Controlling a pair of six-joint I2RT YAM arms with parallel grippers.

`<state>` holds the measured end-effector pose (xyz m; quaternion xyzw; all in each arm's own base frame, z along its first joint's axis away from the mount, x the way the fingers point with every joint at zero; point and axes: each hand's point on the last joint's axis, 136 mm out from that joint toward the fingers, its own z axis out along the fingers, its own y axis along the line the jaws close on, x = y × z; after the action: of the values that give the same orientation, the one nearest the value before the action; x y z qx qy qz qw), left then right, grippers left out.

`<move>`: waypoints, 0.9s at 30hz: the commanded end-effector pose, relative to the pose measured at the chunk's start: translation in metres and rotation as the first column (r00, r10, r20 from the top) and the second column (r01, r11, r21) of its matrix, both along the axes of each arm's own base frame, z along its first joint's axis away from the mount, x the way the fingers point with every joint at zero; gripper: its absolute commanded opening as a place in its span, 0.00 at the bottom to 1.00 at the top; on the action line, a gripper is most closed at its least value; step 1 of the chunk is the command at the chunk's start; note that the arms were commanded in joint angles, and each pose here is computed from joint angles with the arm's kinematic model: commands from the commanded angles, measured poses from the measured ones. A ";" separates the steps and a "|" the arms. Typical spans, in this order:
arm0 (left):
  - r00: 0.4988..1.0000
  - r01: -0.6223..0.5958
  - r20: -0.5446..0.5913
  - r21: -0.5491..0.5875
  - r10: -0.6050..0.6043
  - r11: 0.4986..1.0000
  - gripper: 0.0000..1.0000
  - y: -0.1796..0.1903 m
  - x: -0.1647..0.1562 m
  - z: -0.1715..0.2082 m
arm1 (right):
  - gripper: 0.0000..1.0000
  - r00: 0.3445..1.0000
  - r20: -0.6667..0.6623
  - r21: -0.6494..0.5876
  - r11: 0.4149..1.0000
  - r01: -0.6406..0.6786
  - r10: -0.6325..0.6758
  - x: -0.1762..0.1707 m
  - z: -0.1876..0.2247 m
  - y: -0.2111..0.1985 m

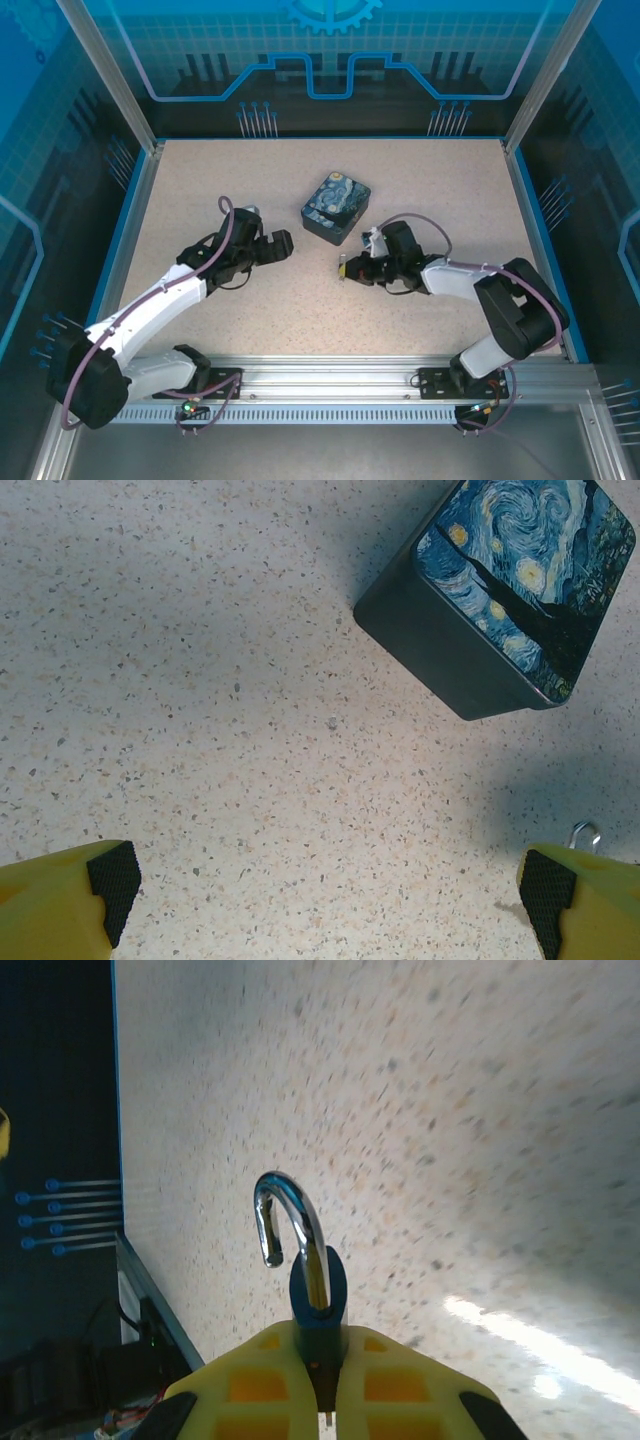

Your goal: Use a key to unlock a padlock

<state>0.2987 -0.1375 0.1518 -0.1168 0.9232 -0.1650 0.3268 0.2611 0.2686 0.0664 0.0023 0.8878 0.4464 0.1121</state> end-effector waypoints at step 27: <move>1.000 -0.005 -0.002 -0.061 0.004 0.998 0.99 -0.006 -0.002 0.008 | 0.29 0.989 -0.145 -0.042 0.998 -0.047 0.041 -0.012 -0.038 0.039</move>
<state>0.2977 -0.1405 0.1496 -0.1251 0.9236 -0.1743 0.3176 0.2537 0.3216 0.0318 0.0003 0.8961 0.4416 0.0455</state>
